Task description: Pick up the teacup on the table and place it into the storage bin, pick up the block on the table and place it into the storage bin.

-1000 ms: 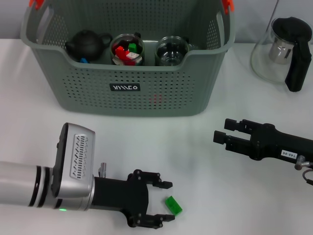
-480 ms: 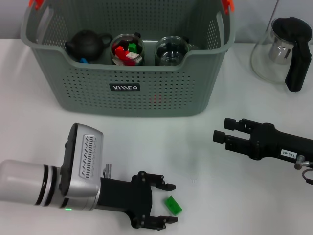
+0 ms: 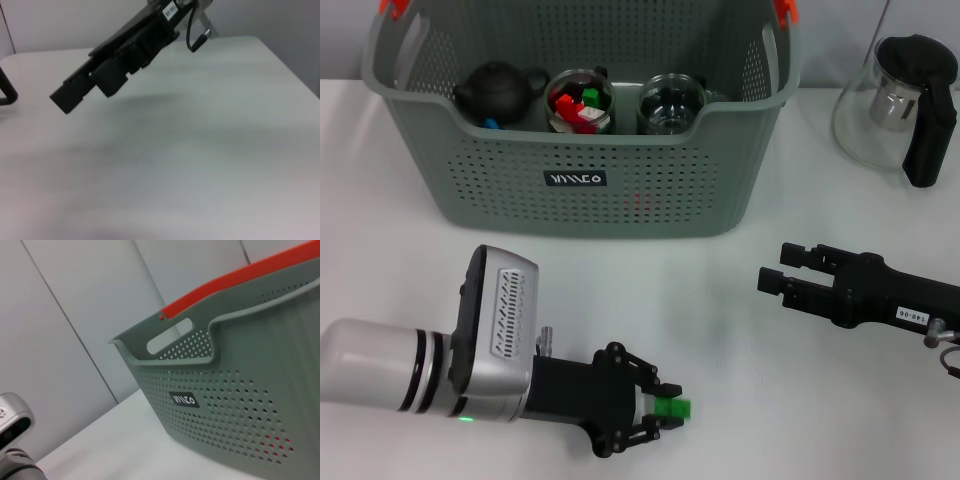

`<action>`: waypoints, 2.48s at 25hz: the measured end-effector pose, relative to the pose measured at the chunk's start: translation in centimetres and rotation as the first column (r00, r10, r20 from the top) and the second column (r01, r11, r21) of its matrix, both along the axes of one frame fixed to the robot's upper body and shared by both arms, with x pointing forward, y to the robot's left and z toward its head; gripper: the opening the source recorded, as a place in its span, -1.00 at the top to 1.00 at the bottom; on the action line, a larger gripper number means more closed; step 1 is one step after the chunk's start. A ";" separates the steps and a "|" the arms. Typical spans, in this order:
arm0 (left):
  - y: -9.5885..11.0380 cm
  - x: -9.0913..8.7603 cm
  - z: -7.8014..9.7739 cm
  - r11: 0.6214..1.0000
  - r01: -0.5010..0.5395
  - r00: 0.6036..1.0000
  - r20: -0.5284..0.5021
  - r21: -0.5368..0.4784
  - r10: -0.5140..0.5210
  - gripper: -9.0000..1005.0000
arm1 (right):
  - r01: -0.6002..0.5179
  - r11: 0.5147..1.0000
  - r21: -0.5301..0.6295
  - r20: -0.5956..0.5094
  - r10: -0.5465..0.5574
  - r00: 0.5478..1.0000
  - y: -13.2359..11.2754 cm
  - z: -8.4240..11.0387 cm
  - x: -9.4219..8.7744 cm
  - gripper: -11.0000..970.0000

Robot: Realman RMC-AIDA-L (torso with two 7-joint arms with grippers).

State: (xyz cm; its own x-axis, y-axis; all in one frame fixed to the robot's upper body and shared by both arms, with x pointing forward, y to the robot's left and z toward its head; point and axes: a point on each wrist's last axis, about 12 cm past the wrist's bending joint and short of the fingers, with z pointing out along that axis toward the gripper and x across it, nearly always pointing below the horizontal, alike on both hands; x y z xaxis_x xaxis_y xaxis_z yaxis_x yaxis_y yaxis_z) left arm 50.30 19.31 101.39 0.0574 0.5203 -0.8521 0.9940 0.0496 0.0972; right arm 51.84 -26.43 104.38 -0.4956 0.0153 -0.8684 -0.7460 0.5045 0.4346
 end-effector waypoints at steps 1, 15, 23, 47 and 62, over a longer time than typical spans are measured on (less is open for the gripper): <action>0.0 0.0 -0.1 1.000 0.001 1.000 0.001 0.007 -0.001 0.23 | 0.000 1.000 0.000 0.000 0.000 1.000 0.0 0.0 0.0 -0.48; 0.5 0.9 2.8 0.993 -0.043 0.999 -0.034 -0.114 0.039 0.61 | 0.003 1.000 -0.001 0.001 -0.003 1.000 -0.1 0.0 0.0 -0.48; 5.5 5.2 15.7 0.859 -0.154 0.984 0.006 -0.489 0.180 0.59 | -0.003 1.000 -0.003 0.009 0.003 1.000 0.1 0.3 0.4 -0.48; 2.2 14.8 15.7 0.751 -0.640 0.732 0.168 -0.163 0.661 0.30 | -0.010 1.000 0.003 0.023 0.010 1.000 0.2 0.6 0.5 -0.48; 9.4 2.9 7.7 0.826 -0.410 0.912 -0.198 -0.386 0.360 -0.63 | -0.061 0.997 0.049 0.176 0.051 0.983 0.2 0.8 -1.2 -0.48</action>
